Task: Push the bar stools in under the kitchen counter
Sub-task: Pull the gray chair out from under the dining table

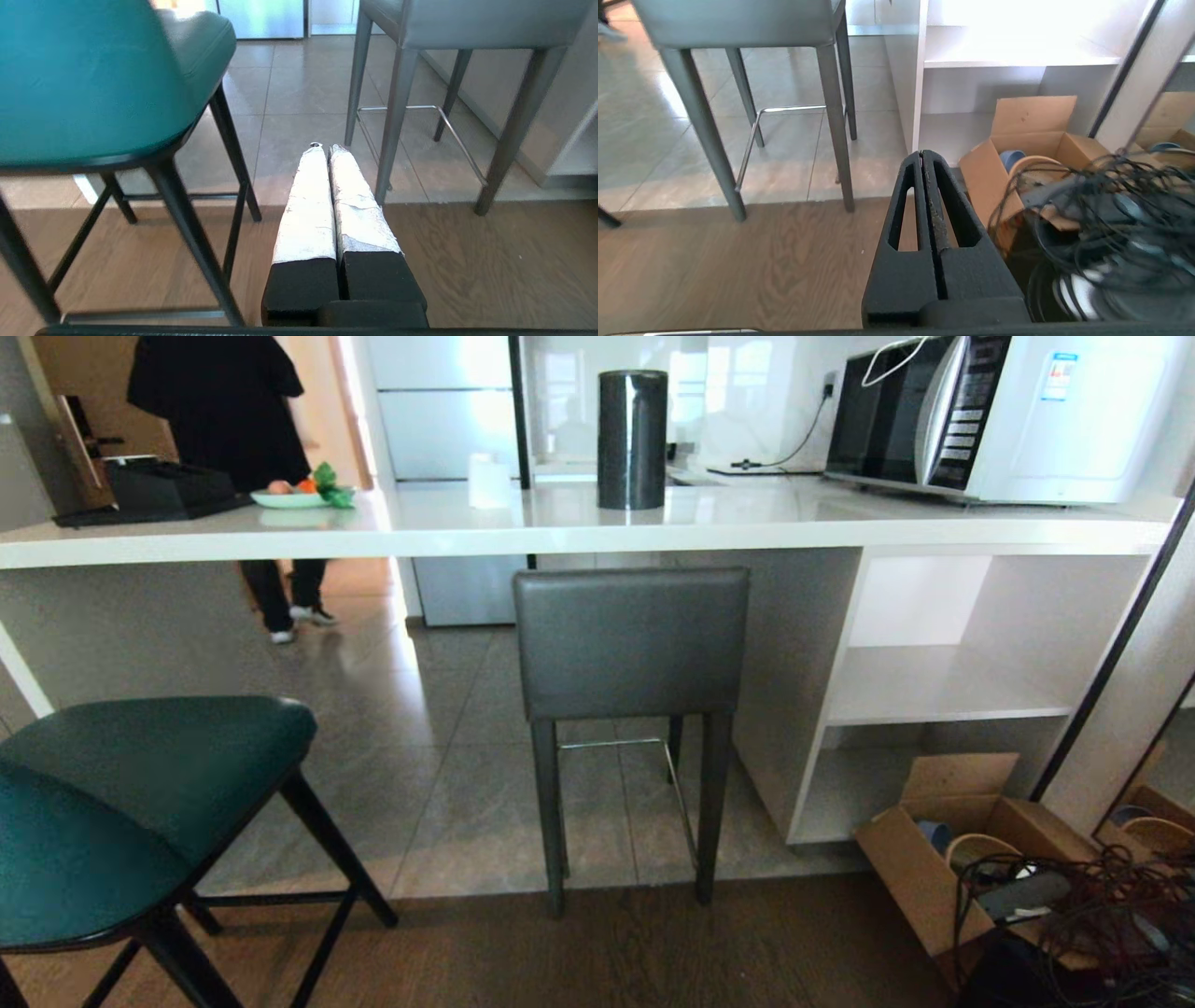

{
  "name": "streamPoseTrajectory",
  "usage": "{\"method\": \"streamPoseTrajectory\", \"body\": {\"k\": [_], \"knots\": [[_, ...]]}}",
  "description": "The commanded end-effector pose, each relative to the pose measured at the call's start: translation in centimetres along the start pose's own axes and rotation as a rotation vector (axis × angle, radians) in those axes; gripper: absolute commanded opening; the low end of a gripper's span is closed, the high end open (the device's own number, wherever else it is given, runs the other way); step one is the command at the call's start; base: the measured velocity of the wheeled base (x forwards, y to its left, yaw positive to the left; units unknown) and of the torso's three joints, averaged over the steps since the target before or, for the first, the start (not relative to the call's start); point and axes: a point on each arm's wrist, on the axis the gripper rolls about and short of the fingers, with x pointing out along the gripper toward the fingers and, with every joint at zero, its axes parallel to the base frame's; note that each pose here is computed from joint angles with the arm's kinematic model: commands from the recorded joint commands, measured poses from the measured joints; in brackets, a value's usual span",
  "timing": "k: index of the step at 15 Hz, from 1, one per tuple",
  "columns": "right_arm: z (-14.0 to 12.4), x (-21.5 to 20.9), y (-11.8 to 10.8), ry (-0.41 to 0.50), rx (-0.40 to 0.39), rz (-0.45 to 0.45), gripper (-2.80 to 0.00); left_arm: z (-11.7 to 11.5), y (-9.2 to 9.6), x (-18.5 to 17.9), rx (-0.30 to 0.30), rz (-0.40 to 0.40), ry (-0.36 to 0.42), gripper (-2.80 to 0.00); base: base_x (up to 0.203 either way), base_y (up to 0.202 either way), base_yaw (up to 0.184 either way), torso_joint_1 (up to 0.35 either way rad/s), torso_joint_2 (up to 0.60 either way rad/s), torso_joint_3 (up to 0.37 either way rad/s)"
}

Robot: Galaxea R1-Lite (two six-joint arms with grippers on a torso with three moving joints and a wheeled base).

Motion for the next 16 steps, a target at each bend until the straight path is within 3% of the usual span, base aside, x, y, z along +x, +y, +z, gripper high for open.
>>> {"method": "streamPoseTrajectory", "body": {"k": [1, 16], "knots": [[-0.12, 0.04, 0.01, 0.005, -0.001, 0.001, -2.8, -0.08, 0.0, 0.03, 0.0, 0.0, 0.004, -2.8, 0.199, 0.0, 0.001, 0.006, 0.0, -0.002], [-0.13, 0.03, 0.0, 0.004, 0.006, -0.002, -2.8, -0.08, 0.0, 0.03, 0.0, 0.0, 0.004, -2.8, 0.194, 0.0, 0.002, 0.003, 0.0, 0.003]]}}
